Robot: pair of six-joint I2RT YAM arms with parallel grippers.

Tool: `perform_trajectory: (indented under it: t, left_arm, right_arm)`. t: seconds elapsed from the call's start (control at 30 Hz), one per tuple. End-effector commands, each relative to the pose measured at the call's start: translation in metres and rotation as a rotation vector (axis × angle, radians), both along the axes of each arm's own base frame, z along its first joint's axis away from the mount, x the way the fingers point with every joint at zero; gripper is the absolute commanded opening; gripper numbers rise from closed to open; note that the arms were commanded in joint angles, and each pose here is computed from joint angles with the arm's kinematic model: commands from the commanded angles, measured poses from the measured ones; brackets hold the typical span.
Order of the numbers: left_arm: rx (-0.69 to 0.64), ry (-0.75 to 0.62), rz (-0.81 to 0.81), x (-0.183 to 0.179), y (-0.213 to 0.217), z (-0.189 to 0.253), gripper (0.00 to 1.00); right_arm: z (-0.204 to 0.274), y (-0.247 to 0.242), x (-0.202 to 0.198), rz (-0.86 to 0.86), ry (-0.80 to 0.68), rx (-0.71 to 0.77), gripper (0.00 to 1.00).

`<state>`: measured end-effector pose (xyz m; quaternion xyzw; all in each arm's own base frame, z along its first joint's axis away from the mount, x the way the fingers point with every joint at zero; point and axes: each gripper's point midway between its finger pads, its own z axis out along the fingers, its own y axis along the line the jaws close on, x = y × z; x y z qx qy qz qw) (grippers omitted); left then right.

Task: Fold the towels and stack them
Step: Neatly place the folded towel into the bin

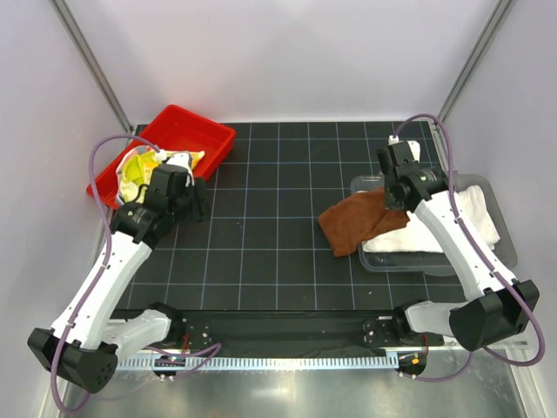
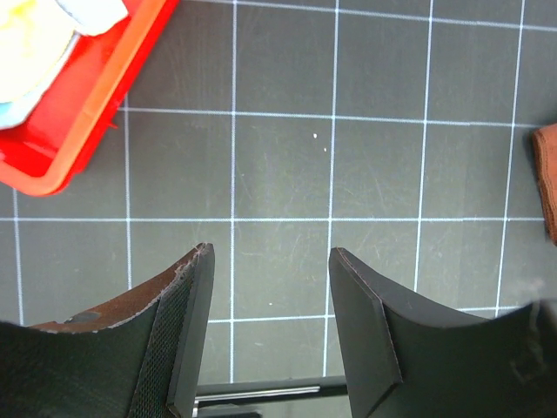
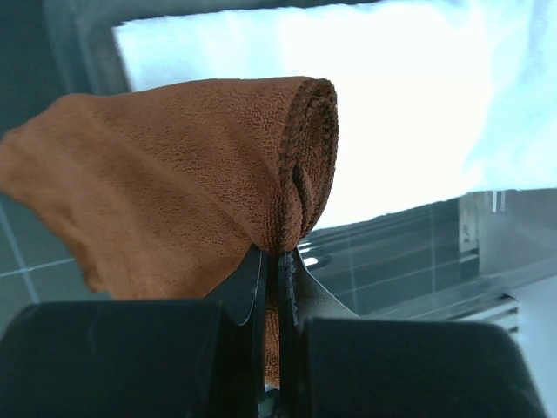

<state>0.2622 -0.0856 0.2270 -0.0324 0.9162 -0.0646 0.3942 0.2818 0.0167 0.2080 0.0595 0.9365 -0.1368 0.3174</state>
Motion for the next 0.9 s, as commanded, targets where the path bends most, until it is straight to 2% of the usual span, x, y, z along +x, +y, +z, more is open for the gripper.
perform_trajectory:
  t: [0.0, 0.3, 0.53, 0.87]
  left_arm:
    - [-0.027, -0.014, -0.024, 0.003, -0.006, 0.002, 0.59]
    - [0.033, -0.03, -0.04, 0.008, 0.0, 0.015, 0.59]
    - [0.037, -0.022, -0.048, 0.011, -0.002, 0.01, 0.6]
    - [0.044, -0.031, -0.068, 0.021, -0.007, 0.022, 0.6]
  right_arm:
    - [0.013, -0.029, -0.001, -0.042, -0.004, -0.08, 0.01]
    - [0.027, -0.069, -0.003, -0.116, -0.006, -0.113, 0.01]
    - [0.018, -0.086, 0.002, -0.148, 0.057, -0.149, 0.01]
    - [0.02, -0.13, 0.011, -0.232, 0.047, -0.14, 0.01]
